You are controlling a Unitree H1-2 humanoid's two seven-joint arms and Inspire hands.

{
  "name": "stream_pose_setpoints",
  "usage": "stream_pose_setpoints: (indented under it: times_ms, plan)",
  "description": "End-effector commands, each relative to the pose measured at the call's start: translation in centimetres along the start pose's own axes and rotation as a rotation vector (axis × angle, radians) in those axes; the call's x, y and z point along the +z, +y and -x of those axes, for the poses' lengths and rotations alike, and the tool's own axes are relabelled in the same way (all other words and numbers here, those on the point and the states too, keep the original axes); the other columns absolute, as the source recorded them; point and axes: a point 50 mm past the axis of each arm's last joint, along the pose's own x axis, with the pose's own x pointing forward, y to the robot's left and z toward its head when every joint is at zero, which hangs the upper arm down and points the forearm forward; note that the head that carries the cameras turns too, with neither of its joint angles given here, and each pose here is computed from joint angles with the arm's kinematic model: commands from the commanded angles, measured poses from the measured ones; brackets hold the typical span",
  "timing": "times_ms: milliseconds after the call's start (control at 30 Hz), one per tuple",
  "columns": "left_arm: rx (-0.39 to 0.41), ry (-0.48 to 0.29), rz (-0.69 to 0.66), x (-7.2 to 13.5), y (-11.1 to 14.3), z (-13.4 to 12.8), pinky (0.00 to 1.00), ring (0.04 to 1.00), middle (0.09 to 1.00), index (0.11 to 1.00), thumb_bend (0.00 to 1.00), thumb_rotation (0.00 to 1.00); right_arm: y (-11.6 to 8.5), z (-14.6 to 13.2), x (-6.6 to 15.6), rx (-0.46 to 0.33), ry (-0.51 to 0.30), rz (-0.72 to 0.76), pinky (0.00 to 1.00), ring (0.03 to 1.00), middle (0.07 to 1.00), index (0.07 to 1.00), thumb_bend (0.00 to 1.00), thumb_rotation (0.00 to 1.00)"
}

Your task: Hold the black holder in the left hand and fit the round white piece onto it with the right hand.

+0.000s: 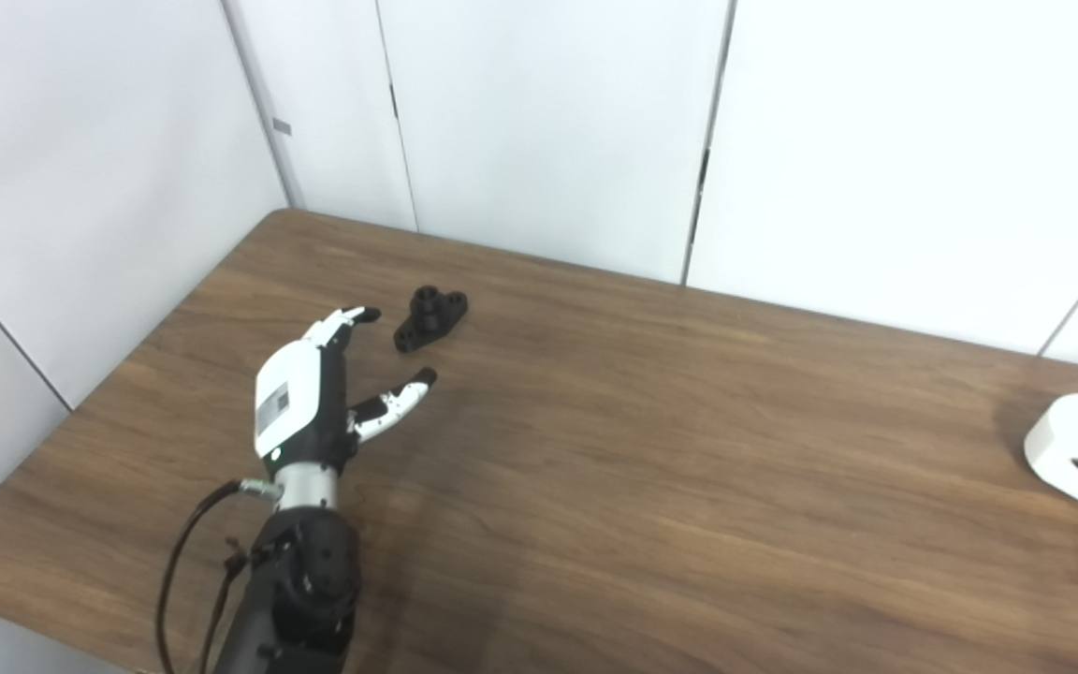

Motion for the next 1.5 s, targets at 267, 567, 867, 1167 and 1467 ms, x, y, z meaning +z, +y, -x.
stream_pose_setpoints:
  times_ms: [267,567,867,1167,1467]
  plan:
    - [0.041,-0.027,-0.161,1.6,-0.3,-5.7,0.95,0.914,0.879,0.785,0.83,0.41,0.5,1.9,-1.6,-0.011,0.066,-0.029,1.0,0.989,0.974,0.943,0.78,1.0]
    - [-0.004,0.024,-0.207,1.8,-1.0,-8.1,0.97,0.93,0.889,0.795,0.82,0.42,0.6,2.1,-1.5,-0.01,0.067,-0.027,1.0,0.985,0.972,0.94,0.77,1.0]
    - [0.012,0.062,-0.225,1.6,-1.8,-9.3,0.96,0.925,0.881,0.784,0.83,0.42,0.6,2.2,-1.4,-0.007,0.062,-0.021,1.0,0.988,0.975,0.949,0.75,1.0]
    - [-0.035,0.076,-0.265,1.5,-2.5,-10.1,0.97,0.937,0.888,0.785,0.82,0.46,0.7,2.3,-1.3,-0.011,0.061,-0.027,1.0,0.987,0.971,0.944,0.75,1.0]
    - [-0.046,0.082,-0.289,1.7,-3.0,-10.9,0.96,0.929,0.882,0.767,0.82,0.45,0.6,2.3,-1.4,0.011,0.067,-0.039,1.0,0.997,0.989,0.967,0.82,1.0]
